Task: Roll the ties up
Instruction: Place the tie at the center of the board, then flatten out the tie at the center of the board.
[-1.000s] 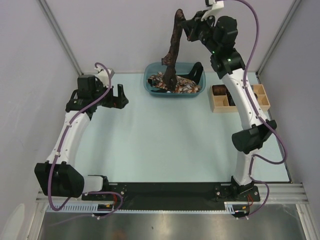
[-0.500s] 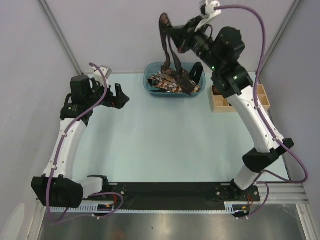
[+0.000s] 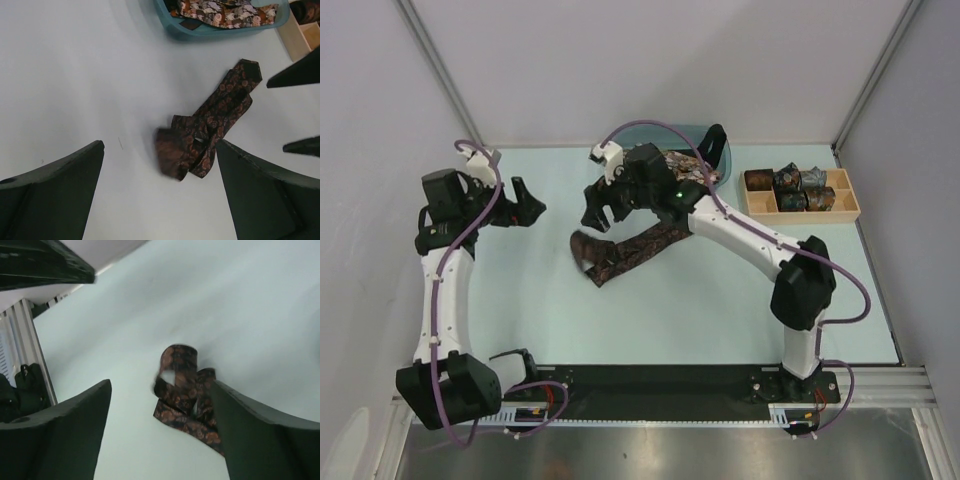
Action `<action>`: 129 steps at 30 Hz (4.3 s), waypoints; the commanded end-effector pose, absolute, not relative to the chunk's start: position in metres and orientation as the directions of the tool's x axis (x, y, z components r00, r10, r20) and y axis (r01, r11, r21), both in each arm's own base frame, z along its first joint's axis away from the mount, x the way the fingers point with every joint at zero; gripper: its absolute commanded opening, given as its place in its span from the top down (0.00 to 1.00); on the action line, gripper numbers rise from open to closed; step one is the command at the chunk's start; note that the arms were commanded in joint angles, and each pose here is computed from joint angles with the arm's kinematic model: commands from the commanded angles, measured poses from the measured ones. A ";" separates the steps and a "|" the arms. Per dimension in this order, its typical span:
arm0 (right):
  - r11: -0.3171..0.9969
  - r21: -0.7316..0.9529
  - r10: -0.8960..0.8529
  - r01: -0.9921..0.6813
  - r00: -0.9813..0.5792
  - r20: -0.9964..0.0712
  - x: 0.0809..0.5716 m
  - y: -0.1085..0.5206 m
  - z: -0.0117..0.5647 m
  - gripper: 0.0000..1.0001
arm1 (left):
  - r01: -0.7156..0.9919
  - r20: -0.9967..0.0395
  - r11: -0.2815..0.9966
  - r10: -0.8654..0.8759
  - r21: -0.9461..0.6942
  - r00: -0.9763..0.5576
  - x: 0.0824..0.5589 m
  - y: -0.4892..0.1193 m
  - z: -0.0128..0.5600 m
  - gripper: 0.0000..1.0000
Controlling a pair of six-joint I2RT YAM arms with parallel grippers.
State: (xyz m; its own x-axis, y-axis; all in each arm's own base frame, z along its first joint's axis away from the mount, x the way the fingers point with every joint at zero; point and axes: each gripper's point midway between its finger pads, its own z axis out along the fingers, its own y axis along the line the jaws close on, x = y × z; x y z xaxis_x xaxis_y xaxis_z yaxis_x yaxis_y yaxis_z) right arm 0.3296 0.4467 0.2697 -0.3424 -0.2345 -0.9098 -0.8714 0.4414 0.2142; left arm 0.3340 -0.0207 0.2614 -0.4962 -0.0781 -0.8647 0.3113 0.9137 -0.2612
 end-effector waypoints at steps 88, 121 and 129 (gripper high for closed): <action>0.782 0.153 -0.541 -0.604 -0.780 -0.315 0.383 0.224 -0.012 0.80 | 0.994 -0.467 0.107 0.879 0.004 -0.093 0.274 -0.199 0.079 0.24; 0.788 0.124 -0.570 -0.603 -0.790 -0.225 0.364 0.174 -0.006 0.83 | 0.947 -0.094 0.219 0.975 0.233 -0.203 0.302 -0.010 0.151 0.94; 0.784 0.117 -0.580 -0.609 -0.787 -0.208 0.357 0.160 0.004 0.83 | 0.861 -0.027 0.214 0.973 0.461 -0.228 0.334 0.022 0.183 0.94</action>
